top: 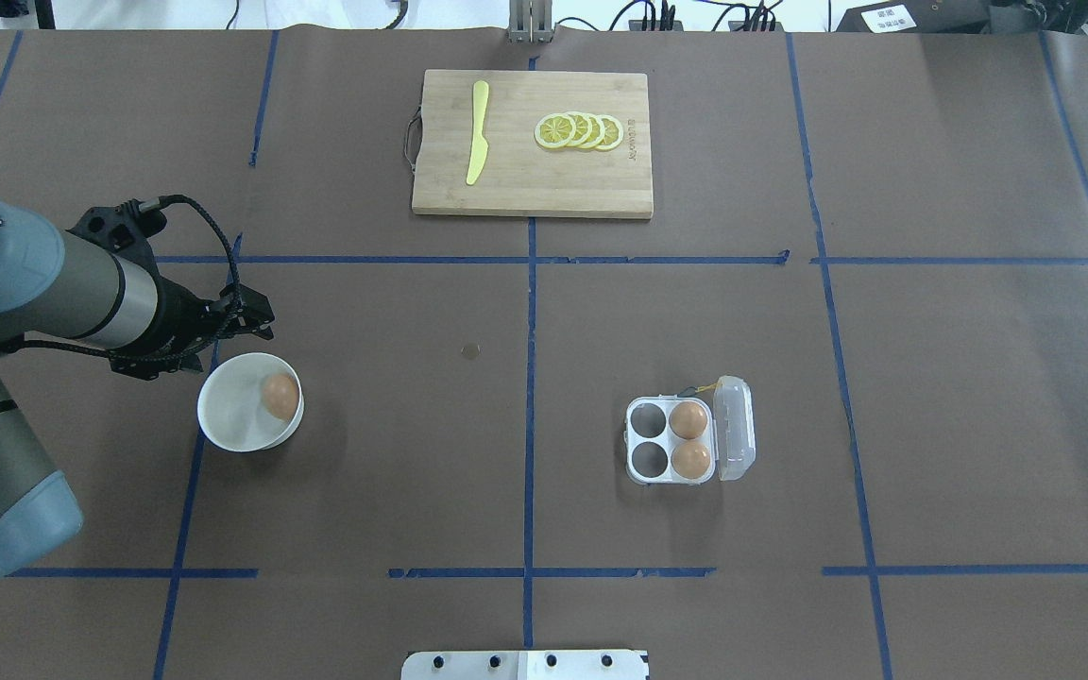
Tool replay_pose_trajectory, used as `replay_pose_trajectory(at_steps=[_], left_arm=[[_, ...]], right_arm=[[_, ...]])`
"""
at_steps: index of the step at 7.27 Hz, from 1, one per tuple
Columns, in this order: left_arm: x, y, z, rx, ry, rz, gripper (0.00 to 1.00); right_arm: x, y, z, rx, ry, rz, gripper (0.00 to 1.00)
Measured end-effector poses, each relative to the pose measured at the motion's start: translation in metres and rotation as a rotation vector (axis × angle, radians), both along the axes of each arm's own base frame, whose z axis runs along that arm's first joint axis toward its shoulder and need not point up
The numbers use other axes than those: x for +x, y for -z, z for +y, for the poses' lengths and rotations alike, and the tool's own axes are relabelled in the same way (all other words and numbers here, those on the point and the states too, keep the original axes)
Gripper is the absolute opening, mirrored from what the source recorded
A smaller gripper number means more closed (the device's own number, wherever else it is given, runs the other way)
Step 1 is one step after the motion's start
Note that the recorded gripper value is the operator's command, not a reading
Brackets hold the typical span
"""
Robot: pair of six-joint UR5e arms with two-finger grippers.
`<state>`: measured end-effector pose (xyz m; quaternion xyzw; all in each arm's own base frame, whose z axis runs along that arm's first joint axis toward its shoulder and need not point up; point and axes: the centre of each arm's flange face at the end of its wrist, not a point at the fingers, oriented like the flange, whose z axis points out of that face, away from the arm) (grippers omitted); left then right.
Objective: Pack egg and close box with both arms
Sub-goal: 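Move the left gripper over the brown egg in the white bowl, then lower the left gripper into the bowl and close on the egg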
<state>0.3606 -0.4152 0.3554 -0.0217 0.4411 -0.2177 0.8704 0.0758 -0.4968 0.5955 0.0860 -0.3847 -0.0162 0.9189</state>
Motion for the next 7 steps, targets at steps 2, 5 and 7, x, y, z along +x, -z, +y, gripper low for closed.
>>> replay_pose_trajectory(at_steps=[2,5,7], left_arm=[[0.017,-0.003,0.013,-0.011,-0.025,-0.006,0.89],[0.034,-0.012,0.024,-0.023,-0.057,-0.023,0.83],[0.039,-0.019,0.026,-0.03,-0.064,-0.034,0.79]], right_arm=[[0.0,0.0,0.0,-0.001,0.0,0.0,1.0],[0.0,-0.001,0.0,-0.002,0.0,0.0,1.0],[0.0,-0.001,0.0,-0.002,0.0,0.0,1.0]])
